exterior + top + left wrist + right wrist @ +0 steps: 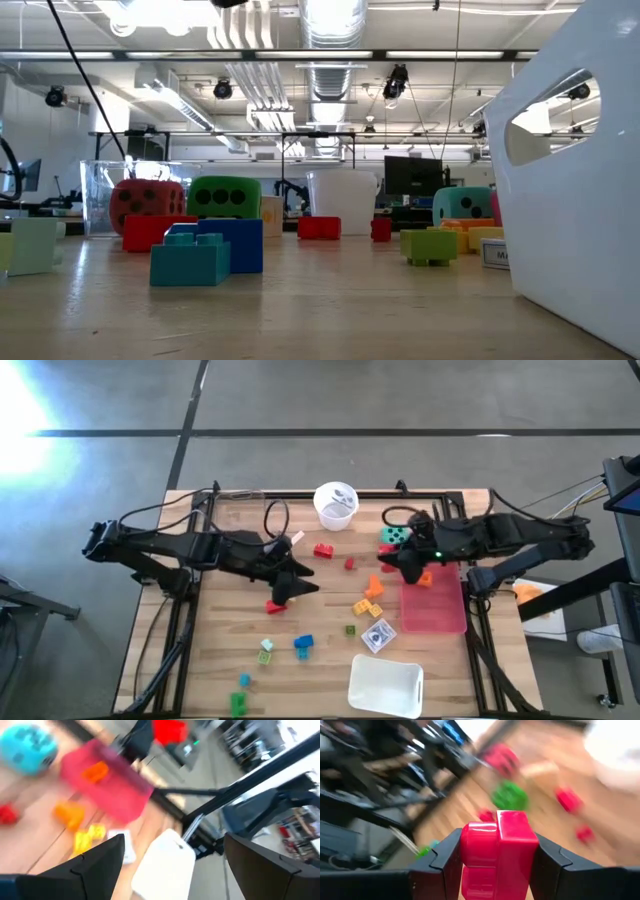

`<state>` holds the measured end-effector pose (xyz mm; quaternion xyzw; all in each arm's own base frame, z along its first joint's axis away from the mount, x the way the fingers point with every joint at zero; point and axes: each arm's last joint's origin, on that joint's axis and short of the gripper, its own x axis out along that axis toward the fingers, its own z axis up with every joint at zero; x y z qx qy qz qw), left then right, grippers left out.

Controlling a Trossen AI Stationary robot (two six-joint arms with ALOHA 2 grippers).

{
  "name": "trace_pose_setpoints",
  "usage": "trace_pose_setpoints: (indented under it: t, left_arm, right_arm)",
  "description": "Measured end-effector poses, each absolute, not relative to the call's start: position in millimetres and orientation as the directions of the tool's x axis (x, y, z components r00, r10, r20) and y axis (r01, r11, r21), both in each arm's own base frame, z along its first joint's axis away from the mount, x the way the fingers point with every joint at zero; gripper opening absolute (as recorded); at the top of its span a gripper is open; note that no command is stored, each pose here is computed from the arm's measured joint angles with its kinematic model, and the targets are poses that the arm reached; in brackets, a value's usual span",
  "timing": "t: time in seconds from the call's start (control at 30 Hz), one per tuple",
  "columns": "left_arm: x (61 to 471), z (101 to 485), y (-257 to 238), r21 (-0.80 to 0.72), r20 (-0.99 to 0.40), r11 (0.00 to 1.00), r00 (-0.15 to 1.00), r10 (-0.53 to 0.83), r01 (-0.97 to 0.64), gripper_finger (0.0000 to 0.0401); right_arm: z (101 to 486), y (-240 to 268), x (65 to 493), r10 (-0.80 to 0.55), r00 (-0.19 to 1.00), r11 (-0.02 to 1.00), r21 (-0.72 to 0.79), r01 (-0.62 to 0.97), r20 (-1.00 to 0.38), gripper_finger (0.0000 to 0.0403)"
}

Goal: Pick & Place Toys
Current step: Put the red game piece into the pink bin

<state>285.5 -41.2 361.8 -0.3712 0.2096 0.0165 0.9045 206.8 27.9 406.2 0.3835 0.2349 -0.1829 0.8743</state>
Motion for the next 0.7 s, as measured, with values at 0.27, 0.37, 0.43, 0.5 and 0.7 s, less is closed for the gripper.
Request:
trace_pose_setpoints:
  t: [0.27, 0.37, 0.43, 0.5, 0.7]
  left_arm:
    - [282, 354, -36, -0.651, -0.479, 0.709, 0.871, -0.106, -0.271, 0.0340]
    - [281, 354, -36, -0.651, -0.478, 0.709, 0.872, -0.106, -0.271, 0.0340]
    - [281, 354, -36, -0.651, -0.477, 0.709, 0.872, -0.106, -0.270, 0.0340]
    - [280, 356, -36, -0.653, -0.472, 0.709, 0.875, -0.106, -0.267, 0.0340]
    - [278, 357, -36, -0.639, -0.466, 0.727, 0.878, -0.106, -0.252, 0.0340]
  right_arm:
    - [372, 26, 181, -0.114, 0.498, 0.524, 0.374, 0.765, -0.859, 0.0160]
    - [356, 26, 181, -0.107, 0.383, 0.510, 0.280, 0.813, -0.917, 0.0160]
    - [344, 28, 182, -0.084, 0.326, 0.505, 0.242, 0.828, -0.942, 0.0160]
    - [330, 29, 182, -0.060, 0.275, 0.507, 0.208, 0.836, -0.960, 0.0160]
    - [286, 31, 177, -0.020, 0.120, 0.462, 0.097, 0.882, -0.993, 0.0160]
